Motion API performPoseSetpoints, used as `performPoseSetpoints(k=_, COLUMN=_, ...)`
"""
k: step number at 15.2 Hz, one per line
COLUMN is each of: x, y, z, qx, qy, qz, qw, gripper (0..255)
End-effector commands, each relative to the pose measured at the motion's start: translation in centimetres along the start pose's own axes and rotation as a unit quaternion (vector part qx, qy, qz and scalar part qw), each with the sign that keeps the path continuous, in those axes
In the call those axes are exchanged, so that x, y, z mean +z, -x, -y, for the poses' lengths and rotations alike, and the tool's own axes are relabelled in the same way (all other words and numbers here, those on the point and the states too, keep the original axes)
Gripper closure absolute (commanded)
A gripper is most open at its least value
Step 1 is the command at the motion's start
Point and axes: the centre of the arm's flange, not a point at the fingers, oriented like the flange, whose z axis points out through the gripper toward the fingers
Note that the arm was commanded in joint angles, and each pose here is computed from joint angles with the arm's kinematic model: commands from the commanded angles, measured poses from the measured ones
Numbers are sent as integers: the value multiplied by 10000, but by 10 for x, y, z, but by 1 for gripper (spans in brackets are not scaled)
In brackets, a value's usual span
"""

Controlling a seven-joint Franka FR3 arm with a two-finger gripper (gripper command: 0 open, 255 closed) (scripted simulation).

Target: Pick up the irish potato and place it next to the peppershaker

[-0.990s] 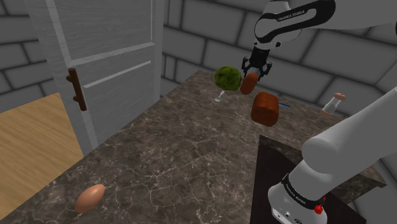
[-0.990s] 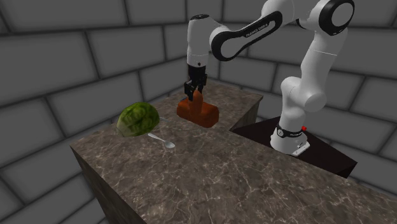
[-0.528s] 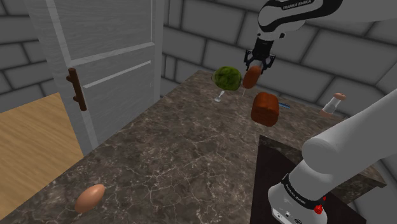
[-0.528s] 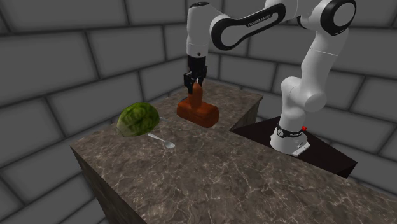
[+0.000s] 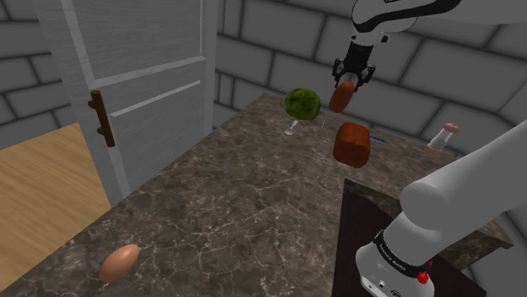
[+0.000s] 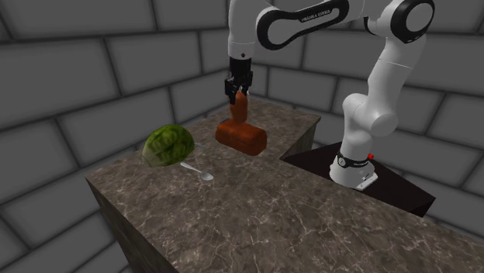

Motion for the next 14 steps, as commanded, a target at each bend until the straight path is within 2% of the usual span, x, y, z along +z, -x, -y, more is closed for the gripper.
performPoseSetpoints(k=1, x=4, y=-17, z=-23, qx=-3, qy=0, qz=0, qw=10000, gripper=255)
performPoseSetpoints(k=14, x=25, y=-115, z=-162, qx=-3, qy=0, qz=0, qw=10000, gripper=255)
